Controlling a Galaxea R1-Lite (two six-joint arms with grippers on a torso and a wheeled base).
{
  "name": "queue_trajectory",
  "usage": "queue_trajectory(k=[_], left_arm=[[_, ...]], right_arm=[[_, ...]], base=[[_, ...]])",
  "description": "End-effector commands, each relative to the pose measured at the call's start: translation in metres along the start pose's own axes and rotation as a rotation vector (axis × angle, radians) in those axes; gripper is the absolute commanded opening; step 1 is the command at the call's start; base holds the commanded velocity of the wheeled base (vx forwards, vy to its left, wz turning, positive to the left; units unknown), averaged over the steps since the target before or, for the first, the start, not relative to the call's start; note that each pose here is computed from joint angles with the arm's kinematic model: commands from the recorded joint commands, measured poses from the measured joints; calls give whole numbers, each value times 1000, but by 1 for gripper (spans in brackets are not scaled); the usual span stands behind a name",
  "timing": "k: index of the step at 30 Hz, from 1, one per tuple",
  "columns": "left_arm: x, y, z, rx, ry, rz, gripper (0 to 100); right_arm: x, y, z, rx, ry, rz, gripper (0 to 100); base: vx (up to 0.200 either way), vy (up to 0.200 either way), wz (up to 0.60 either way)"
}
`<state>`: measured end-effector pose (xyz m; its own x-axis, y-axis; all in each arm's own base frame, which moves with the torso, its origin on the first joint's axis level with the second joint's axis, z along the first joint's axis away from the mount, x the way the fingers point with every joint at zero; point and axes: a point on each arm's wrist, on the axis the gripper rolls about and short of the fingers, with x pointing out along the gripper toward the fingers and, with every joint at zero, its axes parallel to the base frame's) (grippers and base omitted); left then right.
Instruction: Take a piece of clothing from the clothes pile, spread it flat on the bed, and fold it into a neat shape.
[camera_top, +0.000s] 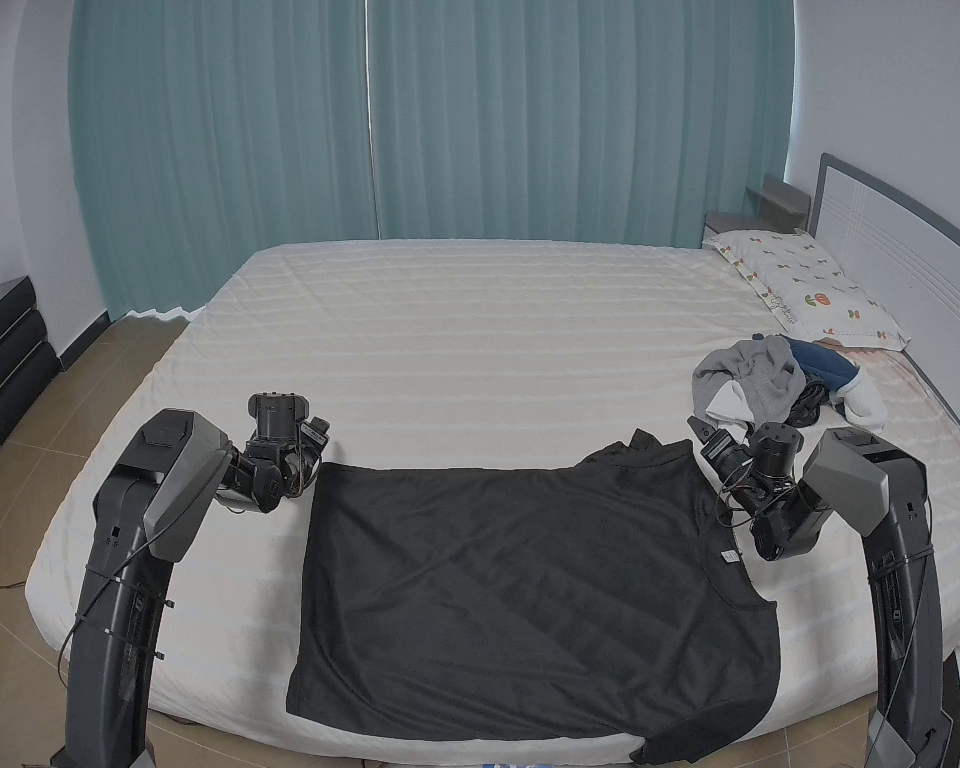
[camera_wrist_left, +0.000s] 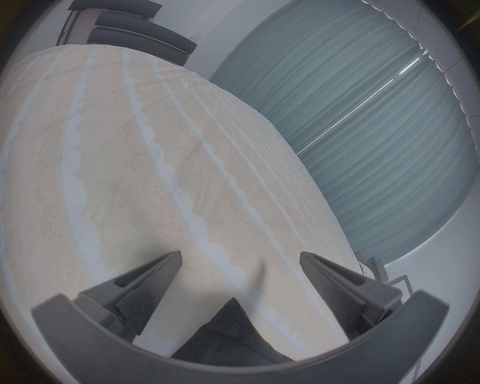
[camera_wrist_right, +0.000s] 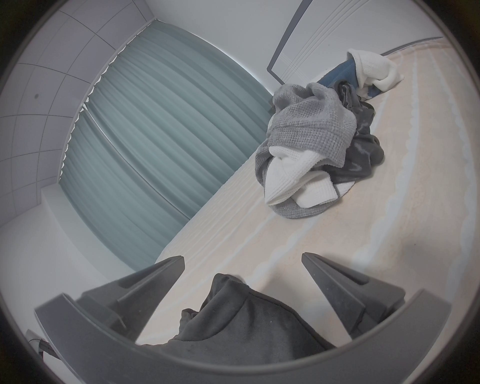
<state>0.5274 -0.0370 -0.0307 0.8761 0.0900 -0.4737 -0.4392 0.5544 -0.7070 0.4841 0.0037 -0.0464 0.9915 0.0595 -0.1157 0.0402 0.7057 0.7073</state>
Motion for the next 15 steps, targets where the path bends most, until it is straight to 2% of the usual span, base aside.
queue_trajectory(k=[1,12,15], left_arm=[[-11,-5,5,1,1,3,100],[-54,-15,18,0,75,-5,100],[-71,-17,15,4,120,-10,100]], right_arm=[[-7,8,15,1,-13,4,100],[-29,22,35,4,-8,-15,100],[-34,32,38,4,-10,-6,100]], base=[[0,0,0],[0,0,0],[0,0,0]])
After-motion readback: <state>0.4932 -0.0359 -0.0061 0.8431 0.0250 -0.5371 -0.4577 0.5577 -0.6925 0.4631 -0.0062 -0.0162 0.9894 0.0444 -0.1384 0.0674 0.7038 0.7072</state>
